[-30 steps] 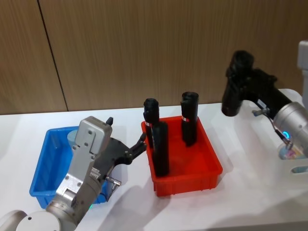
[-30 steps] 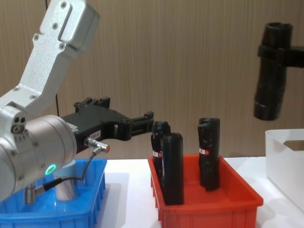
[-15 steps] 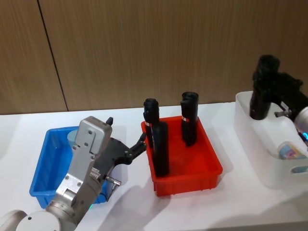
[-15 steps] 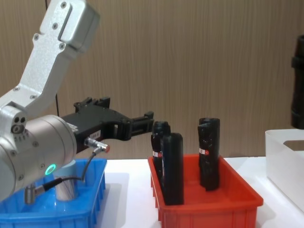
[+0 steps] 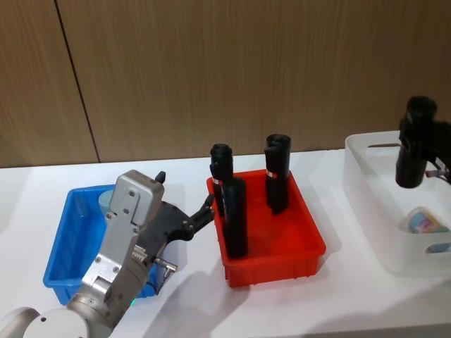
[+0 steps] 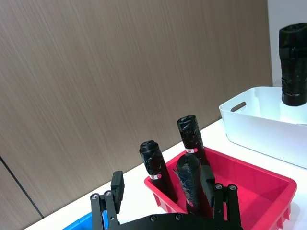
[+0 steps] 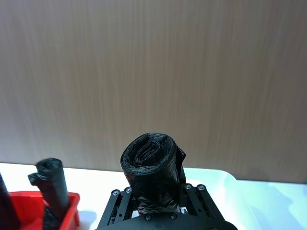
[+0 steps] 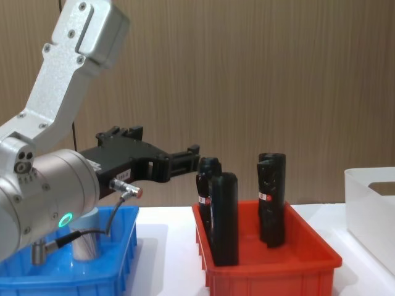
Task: Pick the cotton swabs from the blue box and place them into the white box.
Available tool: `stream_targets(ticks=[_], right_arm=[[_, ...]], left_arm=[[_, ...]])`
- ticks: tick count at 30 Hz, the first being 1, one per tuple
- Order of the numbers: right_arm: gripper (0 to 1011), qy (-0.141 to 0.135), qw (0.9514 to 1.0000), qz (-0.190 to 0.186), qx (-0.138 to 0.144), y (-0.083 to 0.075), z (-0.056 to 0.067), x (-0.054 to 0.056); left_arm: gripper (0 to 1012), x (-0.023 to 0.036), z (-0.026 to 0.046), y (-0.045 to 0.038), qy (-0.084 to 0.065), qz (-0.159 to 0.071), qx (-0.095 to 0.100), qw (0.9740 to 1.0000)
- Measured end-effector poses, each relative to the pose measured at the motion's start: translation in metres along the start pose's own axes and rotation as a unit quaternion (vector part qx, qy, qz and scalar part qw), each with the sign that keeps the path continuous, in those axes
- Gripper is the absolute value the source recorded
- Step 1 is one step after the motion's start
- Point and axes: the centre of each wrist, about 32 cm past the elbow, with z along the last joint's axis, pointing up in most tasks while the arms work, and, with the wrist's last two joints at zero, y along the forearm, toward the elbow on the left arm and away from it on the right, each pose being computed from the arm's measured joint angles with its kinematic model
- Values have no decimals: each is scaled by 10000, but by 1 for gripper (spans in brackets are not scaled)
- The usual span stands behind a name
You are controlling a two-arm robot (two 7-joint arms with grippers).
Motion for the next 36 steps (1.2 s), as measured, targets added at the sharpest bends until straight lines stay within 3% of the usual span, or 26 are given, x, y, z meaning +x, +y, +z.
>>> stream_targets(ticks=[12, 16, 31, 36], right_arm=[[429, 91, 9994, -192, -259, 52, -136, 146], [581, 117, 9992, -216, -312, 61, -165, 179], [1001, 180, 9990, -221, -344, 56, -216, 247], [1001, 195, 9991, -211, -327, 49, -222, 258]], left_arm=[[1004, 0, 0, 0, 0, 0, 0, 10000], [1004, 0, 0, 0, 0, 0, 0, 10000], [1004, 0, 0, 0, 0, 0, 0, 10000], [1004, 0, 0, 0, 0, 0, 0, 10000]])
